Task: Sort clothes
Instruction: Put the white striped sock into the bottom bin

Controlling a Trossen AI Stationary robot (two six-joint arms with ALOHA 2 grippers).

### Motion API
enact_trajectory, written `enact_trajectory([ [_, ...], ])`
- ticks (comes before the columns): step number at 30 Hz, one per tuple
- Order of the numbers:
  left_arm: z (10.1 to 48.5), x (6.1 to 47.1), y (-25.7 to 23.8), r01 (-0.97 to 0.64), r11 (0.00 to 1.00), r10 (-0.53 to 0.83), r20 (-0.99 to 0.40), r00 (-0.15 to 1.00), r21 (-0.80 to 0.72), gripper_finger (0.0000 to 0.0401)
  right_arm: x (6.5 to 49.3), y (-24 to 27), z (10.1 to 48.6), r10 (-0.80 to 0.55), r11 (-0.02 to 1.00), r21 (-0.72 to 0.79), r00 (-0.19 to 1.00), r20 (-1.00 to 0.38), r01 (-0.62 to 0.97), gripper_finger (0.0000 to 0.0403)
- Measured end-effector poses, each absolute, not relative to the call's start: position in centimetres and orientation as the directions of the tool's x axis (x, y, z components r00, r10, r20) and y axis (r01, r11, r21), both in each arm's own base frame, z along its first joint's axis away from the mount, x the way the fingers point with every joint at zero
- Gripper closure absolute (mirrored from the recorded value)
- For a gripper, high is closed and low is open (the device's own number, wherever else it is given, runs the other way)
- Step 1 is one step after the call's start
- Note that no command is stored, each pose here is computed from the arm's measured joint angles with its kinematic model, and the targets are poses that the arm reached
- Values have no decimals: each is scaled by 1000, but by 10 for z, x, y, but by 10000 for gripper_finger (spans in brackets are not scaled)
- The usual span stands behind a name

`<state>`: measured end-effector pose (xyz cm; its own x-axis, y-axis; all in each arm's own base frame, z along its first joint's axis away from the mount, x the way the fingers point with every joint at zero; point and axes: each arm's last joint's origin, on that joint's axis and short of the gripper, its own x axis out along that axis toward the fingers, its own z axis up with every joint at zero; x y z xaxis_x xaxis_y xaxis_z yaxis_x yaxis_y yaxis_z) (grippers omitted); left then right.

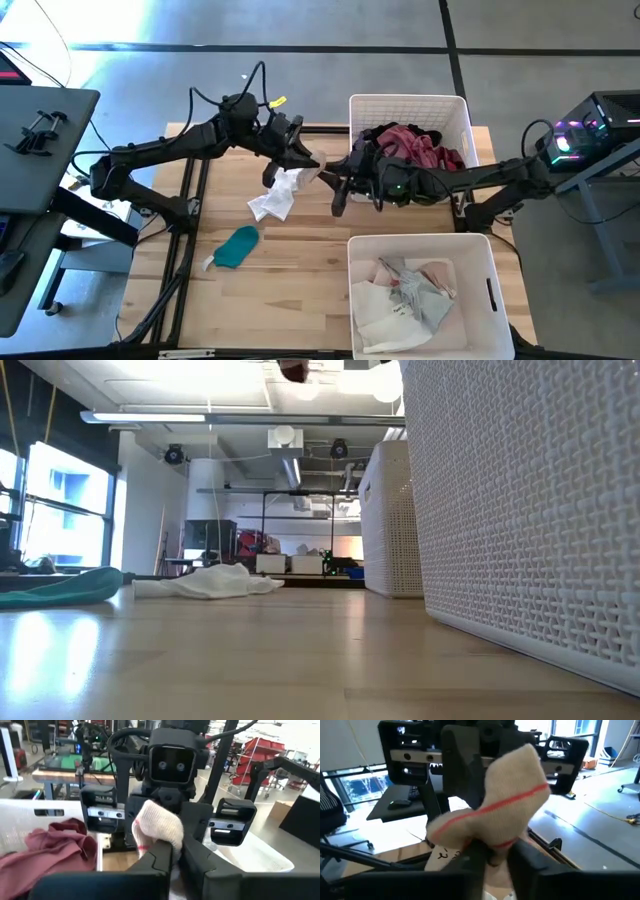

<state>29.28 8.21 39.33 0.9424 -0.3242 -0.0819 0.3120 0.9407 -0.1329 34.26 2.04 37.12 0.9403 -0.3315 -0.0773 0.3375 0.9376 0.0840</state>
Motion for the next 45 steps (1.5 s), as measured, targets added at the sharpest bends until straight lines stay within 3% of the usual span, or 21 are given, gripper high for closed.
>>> enact_trajectory([
  [3, 393, 293, 83, 312, 943, -322, -81, 943, -114, 359, 342, 21, 371, -333, 936, 93, 940, -79, 340, 391],
  [11, 390, 289, 94, 260, 940, -289, -106, 951, -221, 256, 302, 46, 399, -326, 937, 113, 943, -63, 331, 398],
  [16, 385, 288, 93, 248, 933, -293, -153, 944, -262, 221, 254, 74, 421, -246, 927, 274, 967, -67, 255, 400],
  [21, 381, 287, 93, 239, 931, -297, -192, 935, -275, 215, 215, 101, 428, -80, 879, 462, 991, -105, 120, 401],
  [26, 380, 287, 94, 243, 937, -294, -193, 936, -250, 215, 194, 119, 411, 117, 671, 727, 948, -297, 145, 402],
  [30, 380, 286, 96, 250, 949, -287, -194, 938, -193, 215, 187, 132, 386, 319, 511, 793, 783, -533, 331, 402],
  [33, 380, 285, 100, 237, 952, -275, -199, 941, -195, 215, 182, 143, 367, 446, 494, 725, 576, -685, 479, 402],
  [36, 375, 282, 104, 205, 953, -258, -240, 936, -223, 215, 179, 153, 351, 511, 555, 632, 378, -772, 540, 402],
  [39, 365, 277, 108, 133, 957, -218, -334, 917, -259, 215, 181, 163, 337, 545, 653, 568, 211, -812, 501, 402],
  [45, 328, 263, 112, -147, 967, -36, -682, 731, -208, 215, 197, 178, 305, 449, 785, 437, 81, -890, 440, 402],
])
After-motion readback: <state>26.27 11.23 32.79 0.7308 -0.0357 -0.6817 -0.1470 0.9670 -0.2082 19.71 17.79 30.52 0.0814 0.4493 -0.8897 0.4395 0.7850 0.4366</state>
